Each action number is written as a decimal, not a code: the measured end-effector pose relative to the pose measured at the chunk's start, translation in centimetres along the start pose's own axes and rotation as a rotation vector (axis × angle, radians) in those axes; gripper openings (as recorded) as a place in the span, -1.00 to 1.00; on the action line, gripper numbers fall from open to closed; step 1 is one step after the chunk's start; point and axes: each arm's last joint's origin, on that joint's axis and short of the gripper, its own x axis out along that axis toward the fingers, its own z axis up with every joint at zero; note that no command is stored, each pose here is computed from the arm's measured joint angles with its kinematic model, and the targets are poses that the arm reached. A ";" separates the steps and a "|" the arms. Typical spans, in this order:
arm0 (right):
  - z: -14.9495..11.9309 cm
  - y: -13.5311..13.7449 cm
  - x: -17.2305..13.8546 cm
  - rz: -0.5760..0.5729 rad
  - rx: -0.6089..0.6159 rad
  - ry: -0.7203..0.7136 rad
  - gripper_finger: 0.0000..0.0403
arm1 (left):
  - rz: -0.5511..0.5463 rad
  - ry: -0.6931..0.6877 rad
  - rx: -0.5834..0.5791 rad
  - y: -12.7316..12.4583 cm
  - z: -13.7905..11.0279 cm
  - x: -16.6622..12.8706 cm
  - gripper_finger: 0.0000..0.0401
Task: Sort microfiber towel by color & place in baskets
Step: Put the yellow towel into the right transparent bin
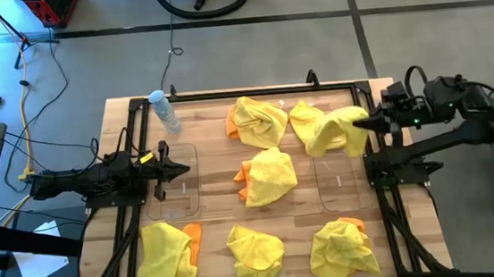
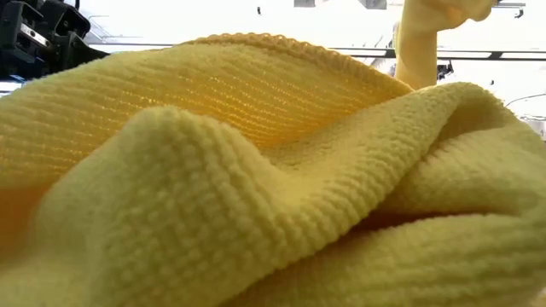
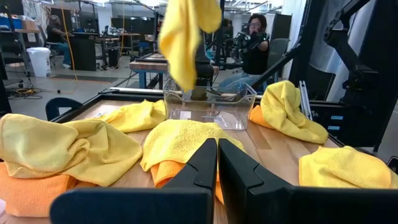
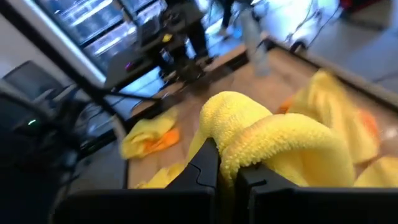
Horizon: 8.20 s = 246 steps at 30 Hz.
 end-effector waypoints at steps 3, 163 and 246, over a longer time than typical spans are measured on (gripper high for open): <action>-0.8 -0.3 -0.1 -0.024 0.061 0.089 -1.00 | 0.000 0.000 0.000 0.0 0.0 0.0 -0.98; -9.0 -1.9 12.6 -0.633 0.192 0.386 -0.29 | 0.131 1.099 0.216 -3.5 0.6 32.1 -0.95; -3.5 2.2 5.2 -0.437 0.062 0.500 -1.00 | 0.163 0.643 0.007 -2.6 17.0 25.7 -0.29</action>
